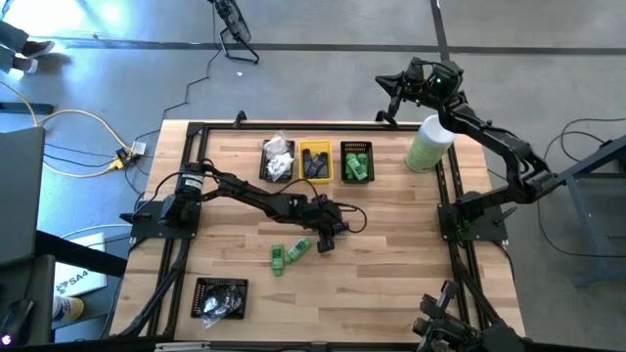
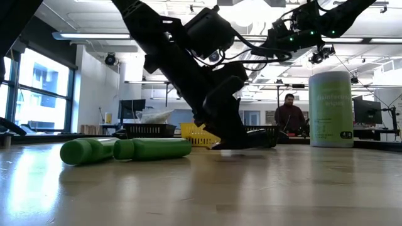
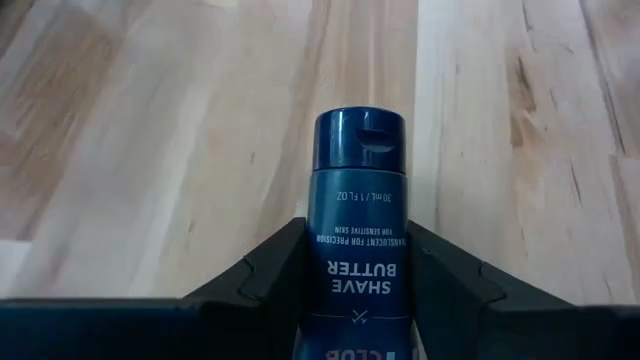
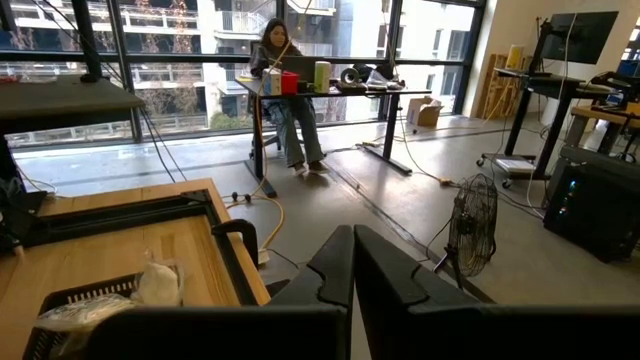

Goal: Pick & Place Travel size toiletries
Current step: Put the blue shave cream bottle into the yellow bin

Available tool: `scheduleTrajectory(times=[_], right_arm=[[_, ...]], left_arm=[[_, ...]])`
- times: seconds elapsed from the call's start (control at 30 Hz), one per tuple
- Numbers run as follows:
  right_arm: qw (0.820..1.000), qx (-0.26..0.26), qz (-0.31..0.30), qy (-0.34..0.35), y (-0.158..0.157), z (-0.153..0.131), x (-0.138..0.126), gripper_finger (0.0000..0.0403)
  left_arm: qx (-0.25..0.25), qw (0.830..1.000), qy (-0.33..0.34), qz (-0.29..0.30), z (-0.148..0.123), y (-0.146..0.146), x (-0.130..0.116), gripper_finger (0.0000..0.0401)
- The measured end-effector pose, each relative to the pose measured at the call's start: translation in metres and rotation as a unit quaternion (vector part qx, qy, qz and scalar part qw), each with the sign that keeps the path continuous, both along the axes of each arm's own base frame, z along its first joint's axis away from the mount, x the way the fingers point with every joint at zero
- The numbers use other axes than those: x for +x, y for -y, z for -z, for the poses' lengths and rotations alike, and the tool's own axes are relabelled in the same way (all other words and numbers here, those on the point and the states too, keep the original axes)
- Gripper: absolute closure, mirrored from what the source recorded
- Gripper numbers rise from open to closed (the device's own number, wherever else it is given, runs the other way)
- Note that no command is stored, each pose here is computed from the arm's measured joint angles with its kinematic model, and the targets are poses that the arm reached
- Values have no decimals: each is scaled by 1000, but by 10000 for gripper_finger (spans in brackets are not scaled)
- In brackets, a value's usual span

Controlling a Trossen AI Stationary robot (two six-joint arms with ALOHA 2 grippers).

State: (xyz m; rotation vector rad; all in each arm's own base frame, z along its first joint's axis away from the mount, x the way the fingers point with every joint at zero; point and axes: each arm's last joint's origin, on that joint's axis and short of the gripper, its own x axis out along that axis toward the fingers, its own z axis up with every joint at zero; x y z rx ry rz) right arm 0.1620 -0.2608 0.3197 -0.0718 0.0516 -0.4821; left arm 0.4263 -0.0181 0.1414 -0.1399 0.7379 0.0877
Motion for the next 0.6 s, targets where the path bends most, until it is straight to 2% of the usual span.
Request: scheduleTrajectory(times=[0.37,0.6], right_arm=[[1000,-12,3,-6,1,0,-1,399],[1000,-15,3,-7,1,0,-1,399]], left_arm=[[16,999,-16,-39,-32,-22,-14,254],[28,996,-28,-86,-54,-50,-28,254]])
